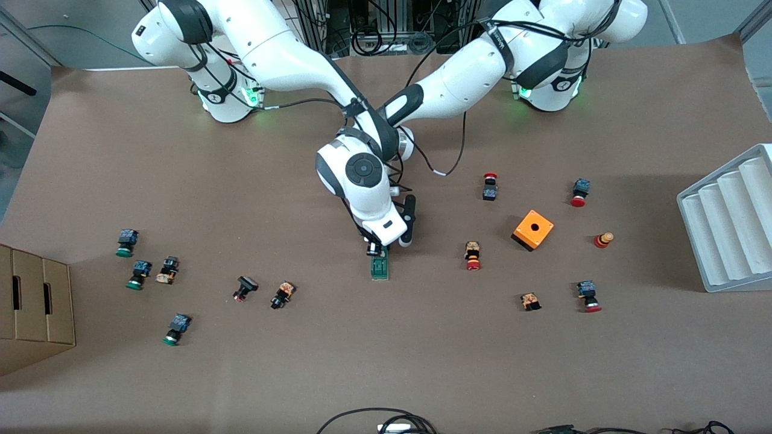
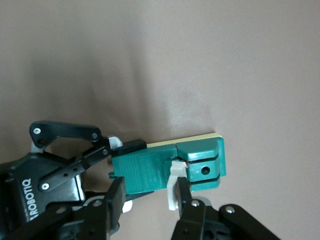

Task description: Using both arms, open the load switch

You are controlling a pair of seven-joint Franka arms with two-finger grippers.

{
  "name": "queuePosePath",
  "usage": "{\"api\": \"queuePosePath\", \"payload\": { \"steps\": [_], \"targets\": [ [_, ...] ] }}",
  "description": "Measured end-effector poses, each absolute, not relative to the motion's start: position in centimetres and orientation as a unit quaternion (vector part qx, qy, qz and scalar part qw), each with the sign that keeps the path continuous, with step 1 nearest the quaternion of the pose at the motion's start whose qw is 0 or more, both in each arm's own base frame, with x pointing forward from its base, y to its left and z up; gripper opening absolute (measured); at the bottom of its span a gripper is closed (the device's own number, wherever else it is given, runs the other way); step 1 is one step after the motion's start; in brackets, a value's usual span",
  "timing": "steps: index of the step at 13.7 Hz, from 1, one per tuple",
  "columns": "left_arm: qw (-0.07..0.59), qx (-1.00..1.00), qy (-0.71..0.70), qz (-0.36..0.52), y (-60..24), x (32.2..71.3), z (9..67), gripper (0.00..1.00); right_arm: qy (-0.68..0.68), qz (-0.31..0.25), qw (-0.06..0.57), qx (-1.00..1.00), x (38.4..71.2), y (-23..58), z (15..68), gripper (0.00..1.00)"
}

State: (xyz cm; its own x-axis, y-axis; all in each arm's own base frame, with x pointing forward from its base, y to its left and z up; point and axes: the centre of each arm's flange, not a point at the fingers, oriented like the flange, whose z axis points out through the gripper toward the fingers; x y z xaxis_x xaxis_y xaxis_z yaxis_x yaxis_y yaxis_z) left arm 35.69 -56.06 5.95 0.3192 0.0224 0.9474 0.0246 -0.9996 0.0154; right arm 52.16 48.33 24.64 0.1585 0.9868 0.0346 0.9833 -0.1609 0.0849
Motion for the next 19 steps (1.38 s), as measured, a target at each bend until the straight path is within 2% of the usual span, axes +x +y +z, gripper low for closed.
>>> {"api": "queuePosePath", "payload": {
  "steps": [19],
  "targets": [
    [0.001,-0.812,-0.014,-0.583,-56.1,35.7,5.9,0.49,0.649,0.030,0.017,0.760,51.2,48.3,23.6,0.48]
  ]
}}
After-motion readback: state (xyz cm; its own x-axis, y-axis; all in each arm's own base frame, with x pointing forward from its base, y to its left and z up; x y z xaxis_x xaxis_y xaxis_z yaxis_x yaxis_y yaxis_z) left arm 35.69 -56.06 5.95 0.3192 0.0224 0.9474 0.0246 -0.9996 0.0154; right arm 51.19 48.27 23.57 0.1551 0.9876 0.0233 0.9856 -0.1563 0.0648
